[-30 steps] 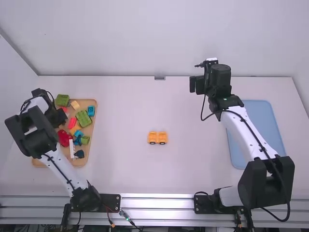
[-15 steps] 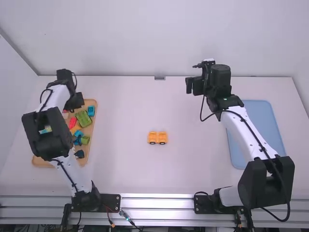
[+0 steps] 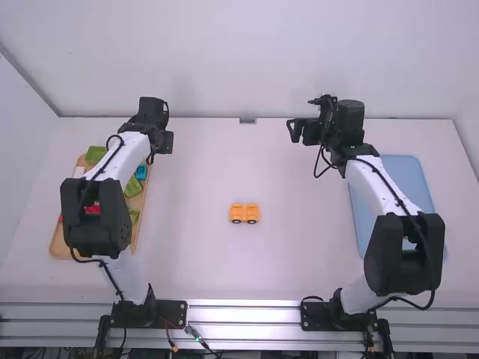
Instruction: Assemble lego blocks to make yellow taxi
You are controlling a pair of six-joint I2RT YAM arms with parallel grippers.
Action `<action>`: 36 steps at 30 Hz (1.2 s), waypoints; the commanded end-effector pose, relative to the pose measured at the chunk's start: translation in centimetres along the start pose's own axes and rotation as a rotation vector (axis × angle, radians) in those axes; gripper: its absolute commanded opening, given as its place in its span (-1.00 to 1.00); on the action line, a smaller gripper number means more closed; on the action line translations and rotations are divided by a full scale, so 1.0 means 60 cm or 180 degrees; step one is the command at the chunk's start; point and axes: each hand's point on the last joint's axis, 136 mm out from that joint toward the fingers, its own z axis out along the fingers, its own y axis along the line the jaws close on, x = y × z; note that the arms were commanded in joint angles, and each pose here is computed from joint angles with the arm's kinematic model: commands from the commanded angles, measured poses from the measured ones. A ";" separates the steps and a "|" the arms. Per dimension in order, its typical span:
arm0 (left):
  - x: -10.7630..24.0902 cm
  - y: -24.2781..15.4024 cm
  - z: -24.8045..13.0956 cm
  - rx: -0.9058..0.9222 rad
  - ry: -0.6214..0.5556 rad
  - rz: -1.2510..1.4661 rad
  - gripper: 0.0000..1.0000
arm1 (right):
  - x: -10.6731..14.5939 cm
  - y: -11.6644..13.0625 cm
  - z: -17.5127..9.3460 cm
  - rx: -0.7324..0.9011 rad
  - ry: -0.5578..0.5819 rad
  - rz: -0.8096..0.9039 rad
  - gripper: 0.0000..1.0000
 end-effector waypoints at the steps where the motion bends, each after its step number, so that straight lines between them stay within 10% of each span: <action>1: 0.002 -0.037 -0.041 0.0307 -0.0244 0.0367 -0.96 | -0.010 0.023 0.006 -0.0399 -0.0017 0.0132 0.99; 22: 0.033 -0.306 -0.179 0.1591 -0.1699 0.2039 -0.97 | 0.069 0.207 0.029 -0.1552 0.0418 -0.0304 0.99; 36: 0.016 -0.342 -0.200 0.1838 -0.1976 0.2031 -0.96 | 0.131 0.200 0.043 -0.2071 0.0068 0.0085 0.94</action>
